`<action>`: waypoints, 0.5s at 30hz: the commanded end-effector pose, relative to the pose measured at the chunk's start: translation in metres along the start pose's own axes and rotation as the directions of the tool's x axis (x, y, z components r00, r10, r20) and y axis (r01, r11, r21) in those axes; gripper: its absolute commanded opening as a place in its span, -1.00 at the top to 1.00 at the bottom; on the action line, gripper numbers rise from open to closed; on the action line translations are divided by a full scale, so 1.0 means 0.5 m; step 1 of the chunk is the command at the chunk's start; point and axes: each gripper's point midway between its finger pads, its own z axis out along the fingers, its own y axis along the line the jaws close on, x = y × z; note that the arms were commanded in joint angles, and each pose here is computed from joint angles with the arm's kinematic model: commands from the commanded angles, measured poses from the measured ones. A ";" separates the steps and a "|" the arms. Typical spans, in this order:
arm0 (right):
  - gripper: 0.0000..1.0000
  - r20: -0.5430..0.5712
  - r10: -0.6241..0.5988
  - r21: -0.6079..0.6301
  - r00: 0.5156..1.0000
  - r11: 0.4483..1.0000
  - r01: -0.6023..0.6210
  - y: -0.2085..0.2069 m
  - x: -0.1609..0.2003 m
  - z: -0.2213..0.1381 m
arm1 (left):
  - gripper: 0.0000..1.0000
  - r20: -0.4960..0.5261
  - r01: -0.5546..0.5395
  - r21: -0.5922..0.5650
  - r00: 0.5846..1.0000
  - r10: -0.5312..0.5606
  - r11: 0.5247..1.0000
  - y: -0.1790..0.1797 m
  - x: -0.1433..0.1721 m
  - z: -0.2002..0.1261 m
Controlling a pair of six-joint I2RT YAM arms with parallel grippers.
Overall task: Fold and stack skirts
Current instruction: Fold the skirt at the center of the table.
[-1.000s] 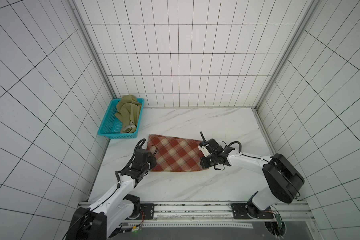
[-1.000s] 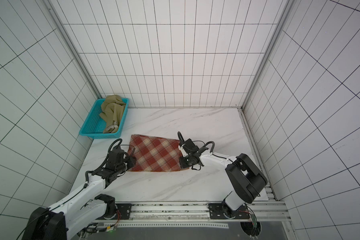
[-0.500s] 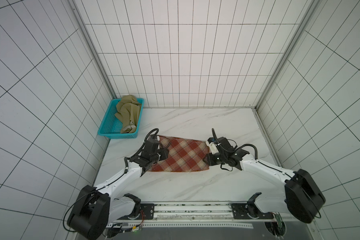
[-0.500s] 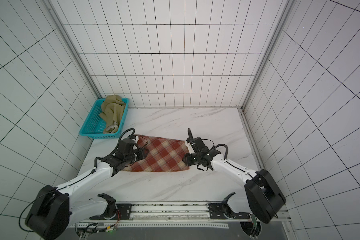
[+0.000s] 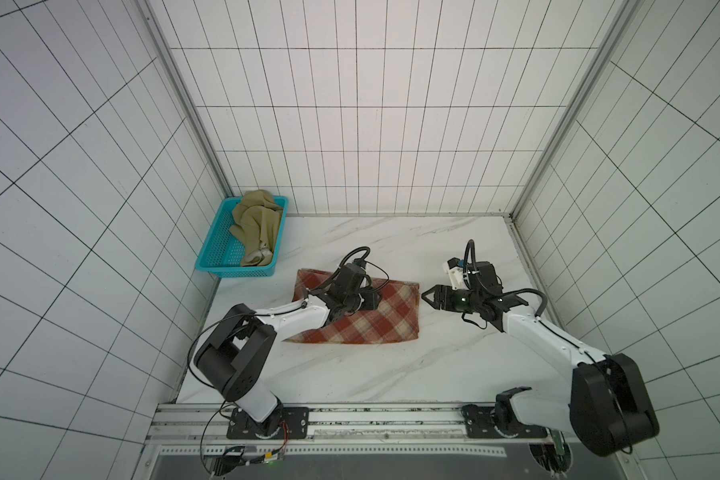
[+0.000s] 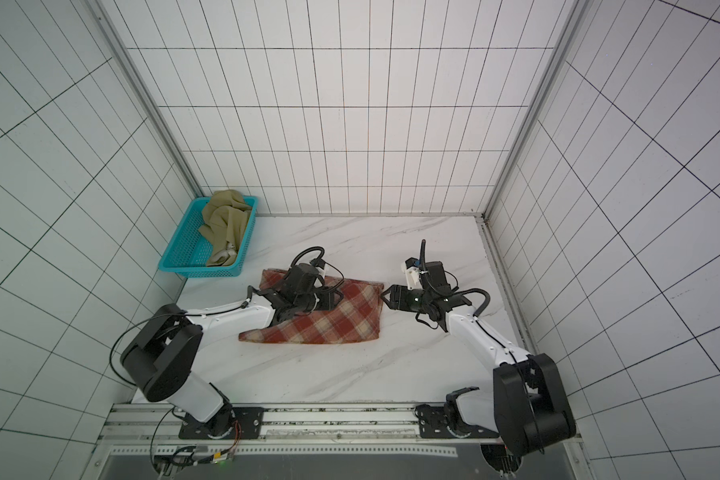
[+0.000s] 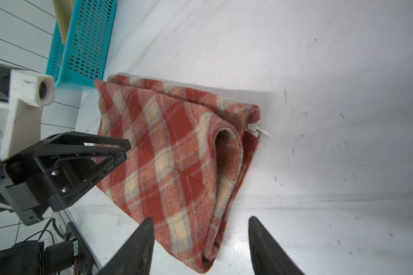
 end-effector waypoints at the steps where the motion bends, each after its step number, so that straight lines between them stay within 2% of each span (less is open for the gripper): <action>1: -0.23 -0.051 0.032 -0.060 0.998 0.998 -0.035 -0.011 0.039 0.021 | 0.25 0.001 -0.033 0.031 0.999 0.033 0.999 -0.024 -0.014 0.036; 11: -0.23 -0.113 0.097 -0.102 0.989 0.989 -0.109 -0.036 0.090 0.069 | 0.27 -0.093 -0.045 0.037 0.994 0.049 0.998 -0.026 0.020 0.124; 15: -0.23 -0.136 0.125 -0.102 0.983 0.985 -0.139 -0.051 0.117 0.085 | 0.27 -0.115 -0.044 0.025 0.992 0.046 0.999 -0.015 0.034 0.139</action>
